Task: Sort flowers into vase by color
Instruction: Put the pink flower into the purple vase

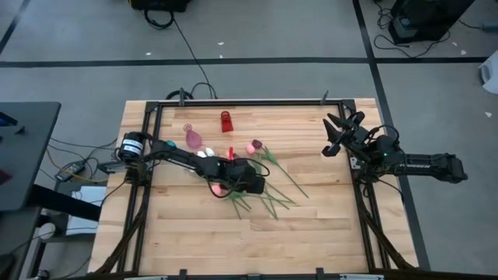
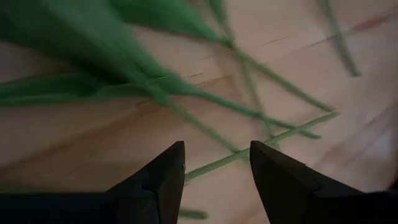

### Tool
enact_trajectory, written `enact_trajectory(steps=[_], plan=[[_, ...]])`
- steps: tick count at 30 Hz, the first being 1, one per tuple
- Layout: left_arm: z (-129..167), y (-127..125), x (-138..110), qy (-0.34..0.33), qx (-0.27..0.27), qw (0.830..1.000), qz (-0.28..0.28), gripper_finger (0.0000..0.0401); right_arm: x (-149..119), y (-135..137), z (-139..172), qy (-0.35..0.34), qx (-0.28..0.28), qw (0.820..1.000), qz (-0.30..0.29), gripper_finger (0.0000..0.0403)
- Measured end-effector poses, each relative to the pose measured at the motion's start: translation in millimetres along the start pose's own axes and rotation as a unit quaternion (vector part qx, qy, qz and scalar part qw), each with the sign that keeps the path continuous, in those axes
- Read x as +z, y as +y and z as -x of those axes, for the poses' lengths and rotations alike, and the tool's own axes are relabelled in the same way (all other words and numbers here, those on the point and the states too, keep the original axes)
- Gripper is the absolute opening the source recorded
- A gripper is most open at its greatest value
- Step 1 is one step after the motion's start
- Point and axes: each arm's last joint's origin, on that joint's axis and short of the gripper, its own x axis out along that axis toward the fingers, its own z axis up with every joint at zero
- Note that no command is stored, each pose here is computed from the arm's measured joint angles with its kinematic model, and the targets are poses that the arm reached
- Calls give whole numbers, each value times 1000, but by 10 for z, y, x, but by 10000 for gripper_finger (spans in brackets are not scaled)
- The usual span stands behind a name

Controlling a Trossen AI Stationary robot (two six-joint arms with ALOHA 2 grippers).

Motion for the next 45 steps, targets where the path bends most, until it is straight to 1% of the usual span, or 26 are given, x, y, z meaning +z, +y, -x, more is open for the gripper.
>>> enact_trajectory(steps=[2, 9, 16, 22, 25, 30, 33, 35, 39, 41, 43, 45], plan=[[-20, -11, 33, -3, -8, 1000, 4, 186, -3, 2, -3, 1, 0, 1000, 1, 125], [-32, 30, 134, -2, 4, 1000, 17, 186, -10, 13, -12, 1, 6, 1000, 1, 125], [-35, 37, 184, 3, 3, 1000, 23, 186, -8, 15, -15, -1, 9, 1000, 1, 125], [-196, 96, 162, 30, 14, 999, 33, 186, -8, 16, -14, -1, 11, 1000, 1, 125], [-228, 86, 176, 28, 4, 999, 35, 186, -8, 18, -15, -2, 13, 1000, 1, 125], [-230, 109, 247, 11, 11, 999, 42, 180, -9, 18, -15, -1, 13, 1000, 1, 125], [-235, 121, 282, 5, 14, 999, 47, 158, -11, 20, -16, 0, 13, 1000, 1, 125], [-260, 141, 308, 8, 18, 999, 51, 134, -11, 20, -16, 0, 13, 1000, 1, 125], [-288, 169, 313, 17, 27, 998, 52, 65, -11, 20, -16, 0, 13, 1000, 1, 125], [-291, 175, 311, 19, 29, 999, 40, 25, -13, 20, -17, 0, 13, 1000, 1, 125], [-291, 171, 310, 21, 27, 999, 34, 12, -13, 20, -17, 0, 14, 1000, 1, 125], [-289, 164, 309, 26, 23, 999, 17, 15, -13, 21, -17, 0, 14, 1000, 1, 125]])
